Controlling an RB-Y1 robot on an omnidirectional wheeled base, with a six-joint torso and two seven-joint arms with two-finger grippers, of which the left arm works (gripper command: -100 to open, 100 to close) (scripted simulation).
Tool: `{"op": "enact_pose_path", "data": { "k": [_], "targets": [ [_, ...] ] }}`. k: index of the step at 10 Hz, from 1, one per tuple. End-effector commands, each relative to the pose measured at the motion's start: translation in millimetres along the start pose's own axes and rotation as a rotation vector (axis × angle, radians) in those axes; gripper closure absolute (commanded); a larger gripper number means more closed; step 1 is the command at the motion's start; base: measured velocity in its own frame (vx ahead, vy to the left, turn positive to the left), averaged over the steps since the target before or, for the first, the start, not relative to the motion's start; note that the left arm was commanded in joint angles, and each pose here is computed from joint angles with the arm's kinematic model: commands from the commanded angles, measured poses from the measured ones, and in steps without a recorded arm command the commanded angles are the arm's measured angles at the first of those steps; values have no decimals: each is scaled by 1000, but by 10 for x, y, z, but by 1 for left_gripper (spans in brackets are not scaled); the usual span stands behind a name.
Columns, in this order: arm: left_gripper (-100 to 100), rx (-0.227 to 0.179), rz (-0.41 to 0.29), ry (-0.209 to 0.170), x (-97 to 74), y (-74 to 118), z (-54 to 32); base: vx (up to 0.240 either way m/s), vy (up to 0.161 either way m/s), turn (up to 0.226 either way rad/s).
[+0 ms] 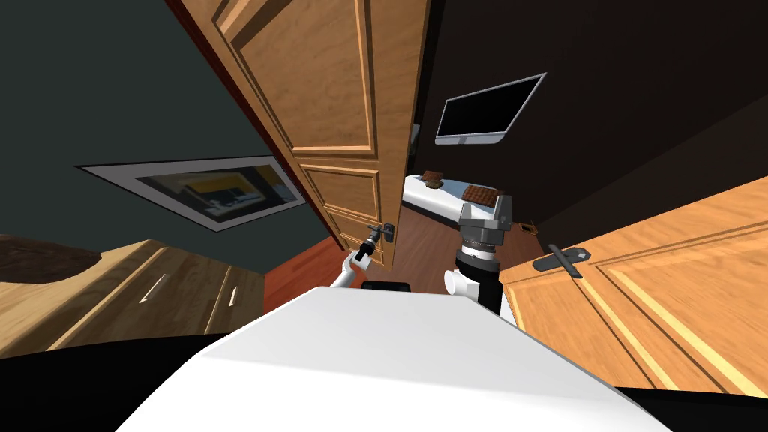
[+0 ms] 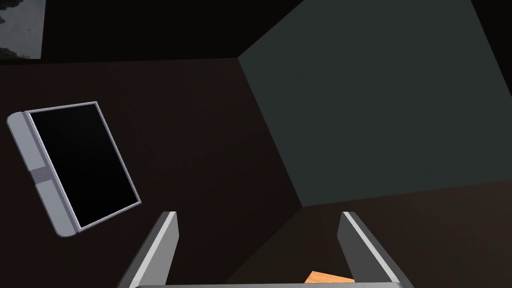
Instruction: Push the door open
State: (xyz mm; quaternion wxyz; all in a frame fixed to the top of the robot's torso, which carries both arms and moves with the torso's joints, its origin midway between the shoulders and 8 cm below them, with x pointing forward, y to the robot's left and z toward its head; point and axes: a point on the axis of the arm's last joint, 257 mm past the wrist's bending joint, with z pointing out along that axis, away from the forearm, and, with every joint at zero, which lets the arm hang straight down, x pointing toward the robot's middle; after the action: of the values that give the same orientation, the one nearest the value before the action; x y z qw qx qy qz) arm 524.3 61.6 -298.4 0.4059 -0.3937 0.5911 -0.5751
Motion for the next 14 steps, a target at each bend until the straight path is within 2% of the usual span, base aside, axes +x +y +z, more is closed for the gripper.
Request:
{"op": "enact_pose_path", "data": {
  "k": [1, 8, 9, 10, 14],
  "targets": [
    [100, 11, 5, -27, -146, -64, 34, 87, -110, 40],
    [100, 7, -24, -111, -426, -48, 101, 97, -150, 67],
    [100, -1, -21, -106, -420, -17, 71, 64, -62, 37],
    [100, -1, -11, -126, -567, -15, 53, 103, -83, 51],
    [100, -5, 13, -176, -902, -5, -1, 179, -123, 62]
  ]
}}
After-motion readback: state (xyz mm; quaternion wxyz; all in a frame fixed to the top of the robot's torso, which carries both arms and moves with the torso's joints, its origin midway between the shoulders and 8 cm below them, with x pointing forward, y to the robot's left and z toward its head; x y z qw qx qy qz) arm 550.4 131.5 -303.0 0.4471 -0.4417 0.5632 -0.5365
